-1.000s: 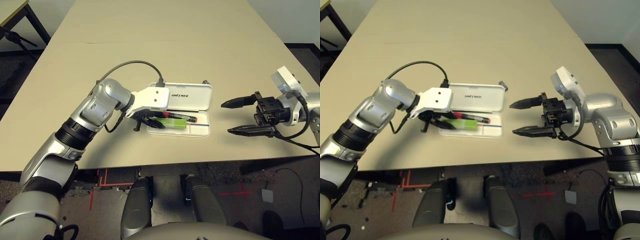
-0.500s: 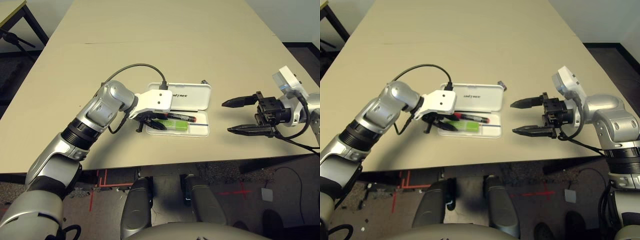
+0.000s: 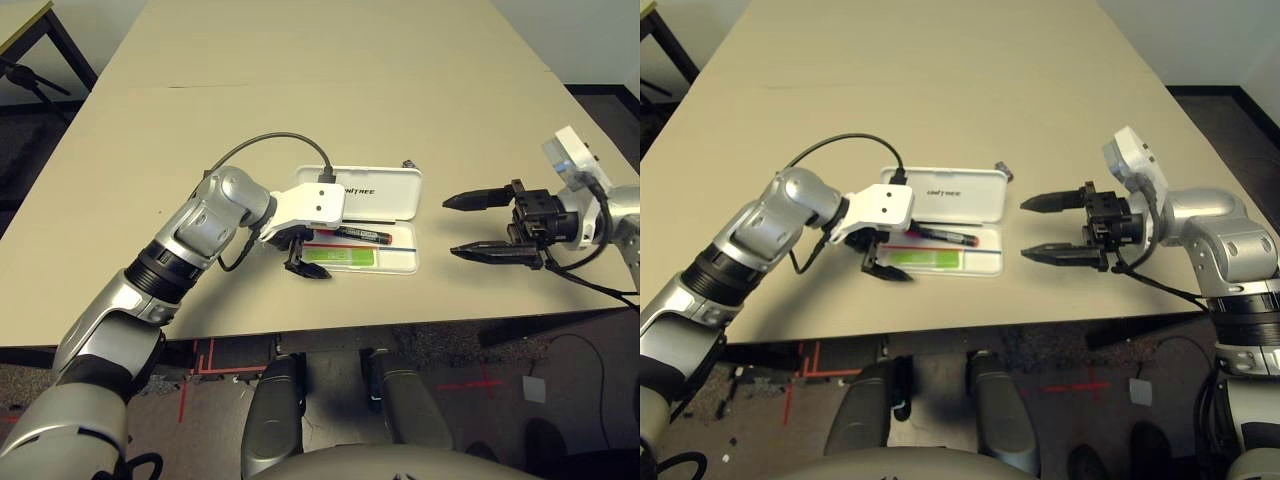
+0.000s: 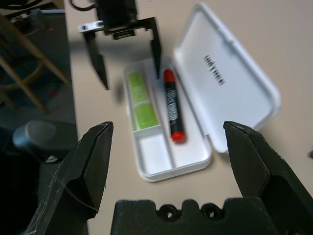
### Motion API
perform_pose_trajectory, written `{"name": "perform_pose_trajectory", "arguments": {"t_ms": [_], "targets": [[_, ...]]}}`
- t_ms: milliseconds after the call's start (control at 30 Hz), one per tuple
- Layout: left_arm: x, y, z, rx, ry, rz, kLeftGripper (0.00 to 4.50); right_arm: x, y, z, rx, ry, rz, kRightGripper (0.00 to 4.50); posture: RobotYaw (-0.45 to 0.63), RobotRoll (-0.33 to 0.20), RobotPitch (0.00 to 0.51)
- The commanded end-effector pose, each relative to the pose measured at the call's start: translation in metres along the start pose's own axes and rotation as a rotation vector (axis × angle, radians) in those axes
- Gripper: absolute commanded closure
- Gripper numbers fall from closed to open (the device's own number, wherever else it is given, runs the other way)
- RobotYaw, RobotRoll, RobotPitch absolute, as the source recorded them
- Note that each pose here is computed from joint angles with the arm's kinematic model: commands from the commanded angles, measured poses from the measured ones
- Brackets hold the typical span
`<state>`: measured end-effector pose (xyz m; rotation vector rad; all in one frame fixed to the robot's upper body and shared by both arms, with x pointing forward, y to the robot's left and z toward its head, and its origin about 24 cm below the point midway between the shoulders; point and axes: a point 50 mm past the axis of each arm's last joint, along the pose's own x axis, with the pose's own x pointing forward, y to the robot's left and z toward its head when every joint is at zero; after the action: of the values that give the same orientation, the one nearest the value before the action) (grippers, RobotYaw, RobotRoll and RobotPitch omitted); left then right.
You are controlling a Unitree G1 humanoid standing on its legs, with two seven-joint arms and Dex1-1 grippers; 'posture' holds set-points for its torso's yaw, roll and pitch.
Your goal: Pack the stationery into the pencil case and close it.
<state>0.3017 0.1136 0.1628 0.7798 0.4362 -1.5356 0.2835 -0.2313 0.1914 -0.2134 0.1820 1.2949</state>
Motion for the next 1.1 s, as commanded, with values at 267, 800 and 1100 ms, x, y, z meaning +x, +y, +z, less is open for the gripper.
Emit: {"name": "perform_pose_trajectory", "arguments": {"t_ms": [267,800,1100], "targets": [[-0.047,-0.001,0.011,-0.029,-0.128,0.059,0.03,-0.021,-0.023,0.032,0.003,-0.049,-0.255,0.0,-0.04,0.0,0.176],[-0.073,-0.006,-0.003,-0.098,-0.147,0.207,0.03,0.013,-0.085,0.023,0.111,0.161,-0.633,0.0,0.03,0.0,0.174],[-0.076,-0.009,-0.003,-0.112,-0.15,0.238,0.03,0.042,-0.099,0.003,0.204,0.251,-0.684,0.0,0.07,0.0,0.173]]}}
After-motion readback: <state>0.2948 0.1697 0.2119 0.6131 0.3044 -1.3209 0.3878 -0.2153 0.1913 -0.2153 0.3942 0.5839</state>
